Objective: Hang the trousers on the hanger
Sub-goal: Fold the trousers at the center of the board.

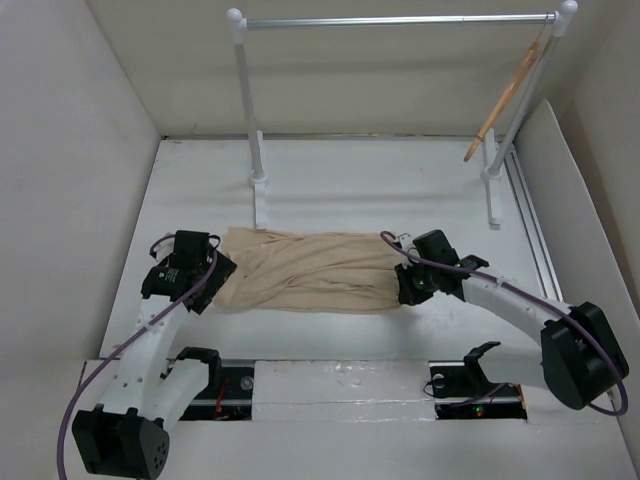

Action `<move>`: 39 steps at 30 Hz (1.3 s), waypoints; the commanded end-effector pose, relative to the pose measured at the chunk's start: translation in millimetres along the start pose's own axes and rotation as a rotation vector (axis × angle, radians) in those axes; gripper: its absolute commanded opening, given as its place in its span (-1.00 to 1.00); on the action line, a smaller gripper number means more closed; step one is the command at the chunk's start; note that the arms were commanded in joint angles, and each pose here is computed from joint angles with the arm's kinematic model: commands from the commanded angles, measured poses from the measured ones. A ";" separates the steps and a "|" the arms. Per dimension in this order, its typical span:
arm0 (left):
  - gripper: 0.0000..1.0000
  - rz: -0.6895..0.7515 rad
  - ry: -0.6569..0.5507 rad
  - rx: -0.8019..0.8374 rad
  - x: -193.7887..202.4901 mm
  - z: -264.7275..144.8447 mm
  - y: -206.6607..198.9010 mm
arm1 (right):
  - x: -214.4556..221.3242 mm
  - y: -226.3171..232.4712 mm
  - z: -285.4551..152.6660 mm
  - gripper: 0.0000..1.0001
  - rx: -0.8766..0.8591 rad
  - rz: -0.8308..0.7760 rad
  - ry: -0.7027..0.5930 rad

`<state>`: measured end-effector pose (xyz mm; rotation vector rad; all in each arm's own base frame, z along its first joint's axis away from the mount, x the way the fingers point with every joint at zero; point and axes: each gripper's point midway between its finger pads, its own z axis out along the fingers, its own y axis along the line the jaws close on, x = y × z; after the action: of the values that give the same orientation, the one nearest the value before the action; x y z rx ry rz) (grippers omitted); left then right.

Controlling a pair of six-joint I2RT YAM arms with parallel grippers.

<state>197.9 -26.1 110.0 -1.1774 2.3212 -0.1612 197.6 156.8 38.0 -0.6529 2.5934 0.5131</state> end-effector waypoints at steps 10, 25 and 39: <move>0.46 0.450 -0.028 0.103 -26.4 30.5 -107.8 | -24.4 10.8 -22.9 -0.10 -0.038 -0.042 -0.105; -0.90 0.577 0.027 0.005 -10.0 84.7 -116.3 | -30.7 22.4 -13.7 0.16 -0.080 -0.057 -0.124; -1.00 0.611 -0.132 -0.179 -65.9 97.3 -112.4 | 12.1 4.9 -3.1 -0.94 -0.001 0.002 -0.021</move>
<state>353.9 -51.5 99.8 -0.4935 2.4907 0.1795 189.6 160.7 35.1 -0.6598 2.5684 0.5461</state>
